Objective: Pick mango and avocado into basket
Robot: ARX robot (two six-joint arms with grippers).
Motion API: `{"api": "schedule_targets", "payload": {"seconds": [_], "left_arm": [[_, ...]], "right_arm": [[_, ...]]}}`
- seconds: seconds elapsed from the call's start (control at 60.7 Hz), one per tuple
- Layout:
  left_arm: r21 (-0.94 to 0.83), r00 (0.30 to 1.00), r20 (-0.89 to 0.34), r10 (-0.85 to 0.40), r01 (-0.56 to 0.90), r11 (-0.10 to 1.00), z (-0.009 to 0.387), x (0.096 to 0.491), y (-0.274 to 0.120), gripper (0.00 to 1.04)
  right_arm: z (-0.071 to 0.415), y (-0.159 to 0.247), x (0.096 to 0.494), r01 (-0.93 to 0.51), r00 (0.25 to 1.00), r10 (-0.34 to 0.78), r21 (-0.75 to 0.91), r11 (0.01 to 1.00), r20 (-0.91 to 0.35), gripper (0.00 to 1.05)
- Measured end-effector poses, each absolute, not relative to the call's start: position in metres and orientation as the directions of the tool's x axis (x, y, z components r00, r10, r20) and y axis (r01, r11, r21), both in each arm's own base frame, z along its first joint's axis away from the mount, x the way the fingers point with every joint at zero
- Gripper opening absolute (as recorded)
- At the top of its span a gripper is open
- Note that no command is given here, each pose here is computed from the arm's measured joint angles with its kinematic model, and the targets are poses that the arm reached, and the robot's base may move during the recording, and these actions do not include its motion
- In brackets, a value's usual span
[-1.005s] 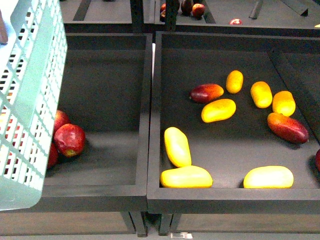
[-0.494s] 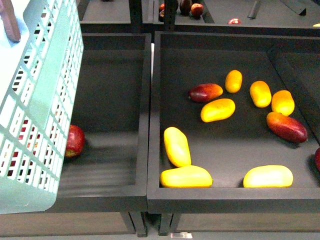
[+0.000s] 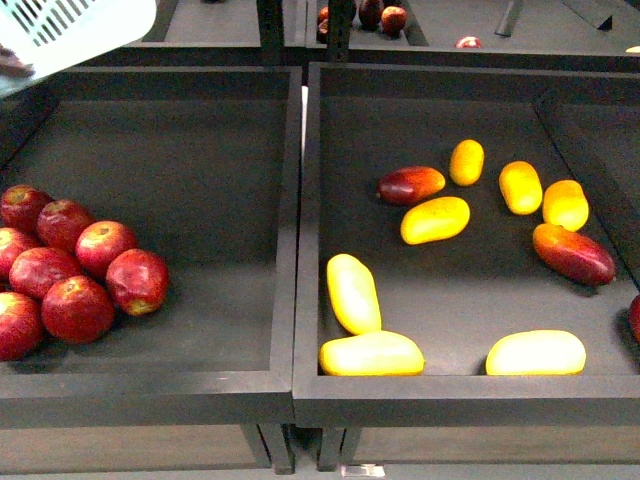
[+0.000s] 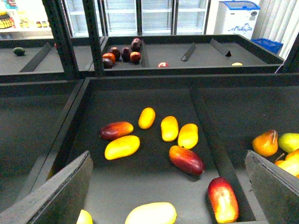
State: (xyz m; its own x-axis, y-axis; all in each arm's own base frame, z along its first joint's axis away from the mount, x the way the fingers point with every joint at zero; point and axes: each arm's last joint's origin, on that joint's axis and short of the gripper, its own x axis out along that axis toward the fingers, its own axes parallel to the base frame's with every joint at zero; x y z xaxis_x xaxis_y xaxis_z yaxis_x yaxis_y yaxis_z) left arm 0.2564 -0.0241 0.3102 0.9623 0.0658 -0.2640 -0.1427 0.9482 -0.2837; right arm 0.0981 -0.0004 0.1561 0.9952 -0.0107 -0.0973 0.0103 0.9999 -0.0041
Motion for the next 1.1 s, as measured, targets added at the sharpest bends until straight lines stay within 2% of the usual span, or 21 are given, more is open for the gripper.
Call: {"api": "schedule_targets", "payload": {"seconds": [0.099,0.297,0.379,0.527,0.709,1.104], "left_arm": [[-0.236,0.946,-0.319,-0.059,-0.018,0.972,0.314,0.269,-0.034,0.06],[-0.347,0.823,-0.467,-0.323,0.165,0.923,0.298,0.299,-0.063,0.06],[-0.438,0.747,-0.485,-0.455,0.243,0.866,0.291,0.309,-0.08,0.06],[-0.545,0.664,-0.472,-0.58,0.298,0.784,0.289,0.315,-0.101,0.06],[-0.556,0.64,-0.471,-0.607,0.318,0.768,0.287,0.319,-0.111,0.06],[-0.515,0.66,-0.486,-0.573,0.313,0.798,0.285,0.32,-0.11,0.06]], "right_arm": [[0.156,0.0,0.098,0.008,0.995,-0.008,-0.004,1.0,-0.097,0.97],[0.156,0.0,0.098,0.008,0.995,-0.008,-0.004,1.0,-0.097,0.97],[0.156,0.0,0.098,0.007,0.995,-0.008,-0.004,1.0,-0.097,0.97],[0.156,0.0,0.098,0.007,0.995,-0.008,-0.004,1.0,-0.097,0.97],[0.156,0.0,0.098,0.008,0.995,-0.008,-0.004,1.0,-0.097,0.97],[0.156,0.0,0.098,0.007,0.995,-0.008,-0.004,1.0,-0.097,0.97]]}}
